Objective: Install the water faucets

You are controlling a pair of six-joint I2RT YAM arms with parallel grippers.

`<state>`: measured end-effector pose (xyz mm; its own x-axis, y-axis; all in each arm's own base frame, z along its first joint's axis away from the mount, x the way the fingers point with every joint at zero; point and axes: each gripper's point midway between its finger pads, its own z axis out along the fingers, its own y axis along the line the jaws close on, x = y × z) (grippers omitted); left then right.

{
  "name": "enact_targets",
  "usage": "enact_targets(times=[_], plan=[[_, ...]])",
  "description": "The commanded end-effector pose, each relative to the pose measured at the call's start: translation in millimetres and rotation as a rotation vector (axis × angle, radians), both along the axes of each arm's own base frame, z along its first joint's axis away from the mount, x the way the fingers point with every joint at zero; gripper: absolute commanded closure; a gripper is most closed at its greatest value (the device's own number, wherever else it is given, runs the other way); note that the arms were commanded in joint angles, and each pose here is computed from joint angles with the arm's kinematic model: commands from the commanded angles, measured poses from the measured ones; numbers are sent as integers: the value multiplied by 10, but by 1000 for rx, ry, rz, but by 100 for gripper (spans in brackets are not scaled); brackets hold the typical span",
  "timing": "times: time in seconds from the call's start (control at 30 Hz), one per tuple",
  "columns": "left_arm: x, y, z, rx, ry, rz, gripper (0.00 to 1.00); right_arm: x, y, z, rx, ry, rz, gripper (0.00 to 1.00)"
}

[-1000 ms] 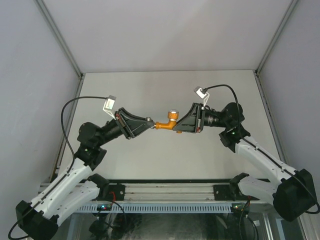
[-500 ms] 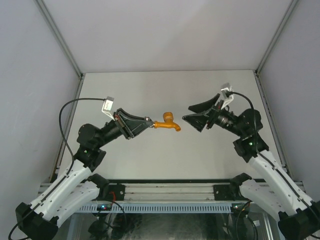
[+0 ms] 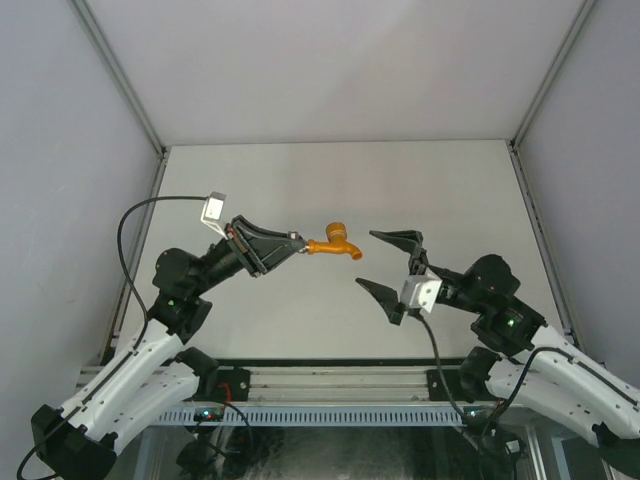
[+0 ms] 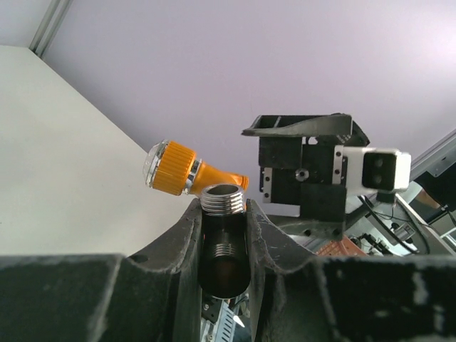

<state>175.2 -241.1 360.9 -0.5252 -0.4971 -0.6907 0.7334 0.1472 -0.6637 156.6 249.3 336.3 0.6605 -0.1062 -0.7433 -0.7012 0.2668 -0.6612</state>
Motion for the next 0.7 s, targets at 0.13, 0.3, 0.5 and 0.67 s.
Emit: enact_targets(times=[0.13,0.3,0.5,0.67], plan=[[-52,50,186,-63,-53,2,100,255,231,-101,-114,-219,-100,11],[-63,53,160,-63,-50,1,100,322,337,4,-59,-231,-106,12],[-48,34,126,-60,-44,-7,100,278,445,76,1,-203,-54,15],[-27,11,100,-57,-37,-14,100,310,464,104,49,-131,-59,30]])
